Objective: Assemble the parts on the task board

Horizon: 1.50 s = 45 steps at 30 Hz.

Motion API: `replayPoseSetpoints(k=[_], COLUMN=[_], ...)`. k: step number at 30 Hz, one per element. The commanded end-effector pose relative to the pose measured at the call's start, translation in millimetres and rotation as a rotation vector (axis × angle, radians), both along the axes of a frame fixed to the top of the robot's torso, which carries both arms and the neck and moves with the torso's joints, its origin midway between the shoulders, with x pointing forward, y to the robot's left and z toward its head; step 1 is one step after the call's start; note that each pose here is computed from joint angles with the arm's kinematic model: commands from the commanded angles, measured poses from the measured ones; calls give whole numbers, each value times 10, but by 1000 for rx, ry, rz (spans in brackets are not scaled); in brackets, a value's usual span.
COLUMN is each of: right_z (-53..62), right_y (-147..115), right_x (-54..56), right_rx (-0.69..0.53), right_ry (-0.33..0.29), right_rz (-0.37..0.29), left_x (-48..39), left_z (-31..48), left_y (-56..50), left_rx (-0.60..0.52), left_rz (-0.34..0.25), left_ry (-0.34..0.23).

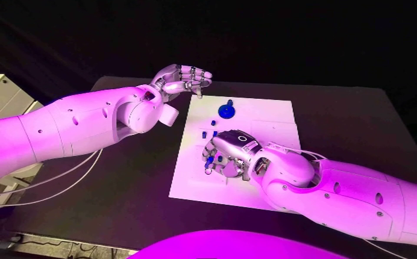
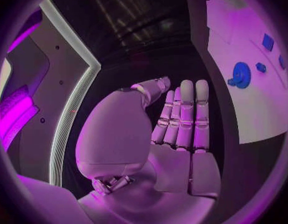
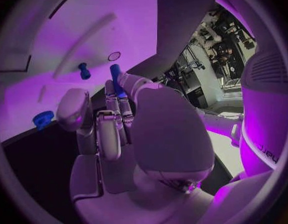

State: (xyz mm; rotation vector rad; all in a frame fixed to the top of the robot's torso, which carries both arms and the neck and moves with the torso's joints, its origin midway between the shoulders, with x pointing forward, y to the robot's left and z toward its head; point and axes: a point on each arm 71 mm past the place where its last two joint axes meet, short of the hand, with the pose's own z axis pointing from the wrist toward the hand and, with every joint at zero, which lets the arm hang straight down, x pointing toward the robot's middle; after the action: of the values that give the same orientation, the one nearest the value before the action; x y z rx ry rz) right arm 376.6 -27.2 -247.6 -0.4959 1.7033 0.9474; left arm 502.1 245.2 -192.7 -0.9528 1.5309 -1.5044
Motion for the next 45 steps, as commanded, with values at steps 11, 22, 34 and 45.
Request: replayPoseSetpoints(k=[11, 22, 34, 45], right_z=[-76, -111, -135, -156], right_y=[16, 24, 60, 47], right_x=[-38, -30, -51, -47], right_rx=[-67, -81, -91, -53], right_ry=[20, 7, -11, 12], right_rz=[32, 22, 28, 60], left_x=[-4, -4, -2, -1], left_z=[1, 1, -1, -2], left_y=[-29, -22, -19, -16], left_rx=[-6, -5, -5, -6], left_rz=[-19, -18, -18, -22], left_ry=[6, 6, 7, 7])
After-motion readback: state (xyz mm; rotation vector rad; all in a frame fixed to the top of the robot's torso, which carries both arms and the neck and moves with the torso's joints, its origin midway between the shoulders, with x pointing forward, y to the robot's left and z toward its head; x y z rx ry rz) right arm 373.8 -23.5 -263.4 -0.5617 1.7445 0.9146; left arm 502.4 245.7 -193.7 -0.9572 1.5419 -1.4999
